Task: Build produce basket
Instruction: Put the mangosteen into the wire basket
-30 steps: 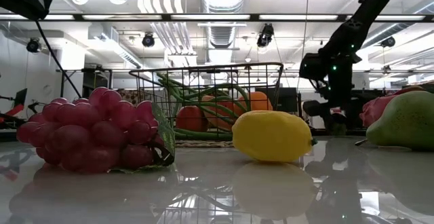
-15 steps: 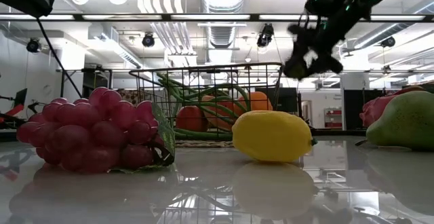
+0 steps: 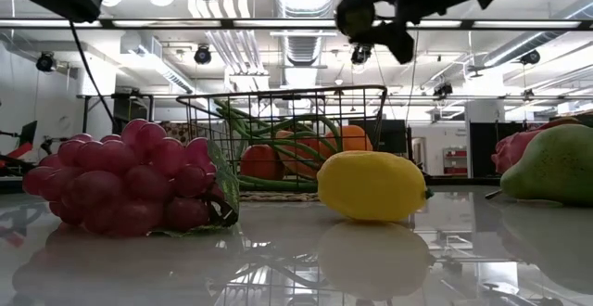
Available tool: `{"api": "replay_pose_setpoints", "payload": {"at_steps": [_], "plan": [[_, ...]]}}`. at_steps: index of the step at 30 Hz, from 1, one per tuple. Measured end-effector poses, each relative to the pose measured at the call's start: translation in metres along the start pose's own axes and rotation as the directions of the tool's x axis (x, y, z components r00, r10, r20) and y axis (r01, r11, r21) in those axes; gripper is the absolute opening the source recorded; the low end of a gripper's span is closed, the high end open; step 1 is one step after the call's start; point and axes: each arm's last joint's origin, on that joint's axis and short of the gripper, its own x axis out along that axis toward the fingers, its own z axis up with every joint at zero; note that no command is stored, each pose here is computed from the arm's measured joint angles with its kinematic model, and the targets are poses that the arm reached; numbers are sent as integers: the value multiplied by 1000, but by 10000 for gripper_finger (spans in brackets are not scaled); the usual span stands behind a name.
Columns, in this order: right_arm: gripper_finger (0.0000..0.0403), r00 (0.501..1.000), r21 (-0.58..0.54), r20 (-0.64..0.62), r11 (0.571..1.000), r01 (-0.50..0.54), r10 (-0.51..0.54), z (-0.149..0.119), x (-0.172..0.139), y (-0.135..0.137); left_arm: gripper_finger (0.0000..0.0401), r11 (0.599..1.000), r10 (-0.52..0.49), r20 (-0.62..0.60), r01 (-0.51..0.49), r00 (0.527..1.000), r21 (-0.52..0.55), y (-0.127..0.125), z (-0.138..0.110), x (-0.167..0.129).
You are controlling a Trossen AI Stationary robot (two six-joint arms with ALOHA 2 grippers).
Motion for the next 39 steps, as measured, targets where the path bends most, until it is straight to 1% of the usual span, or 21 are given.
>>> {"api": "replay_pose_setpoints", "payload": {"at_steps": [5, 7, 12, 18, 22, 24, 31, 36, 39], "plan": [[241, 989, -4, -11, 989, -148, 148, -9, 26, 11, 318, 999, 6, -23, -5, 1000, 52, -4, -4, 13], [243, 980, 15, -18, 980, -198, 198, -12, 35, 13, 318, 998, 13, -37, -10, 999, 69, -5, -8, 19], [242, 961, 55, -30, 961, -272, 274, -19, 55, 9, 318, 994, 30, -66, -23, 997, 102, -6, -16, 33], [243, 954, 87, -52, 953, -289, 295, -26, 67, 3, 318, 991, 37, -108, -22, 993, 134, -6, -30, 42], [242, 952, 91, -63, 951, -294, 300, -28, 70, 2, 315, 991, 13, -104, 1, 994, 134, -7, -34, 43], [241, 950, 91, -66, 950, -299, 305, -28, 70, 2, 305, 991, 8, -100, 5, 995, 132, -7, -34, 43], [245, 949, 89, -67, 949, -302, 308, -28, 70, 2, 251, 992, 10, -101, 3, 995, 126, -7, -35, 43], [248, 950, 69, -66, 951, -300, 305, -28, 70, 2, 242, 994, 10, -102, 1, 995, 114, -6, -35, 43], [267, 957, 52, -51, 958, -283, 286, -27, 70, 2, 241, 994, 13, -105, -2, 994, 105, -6, -36, 43]]}}
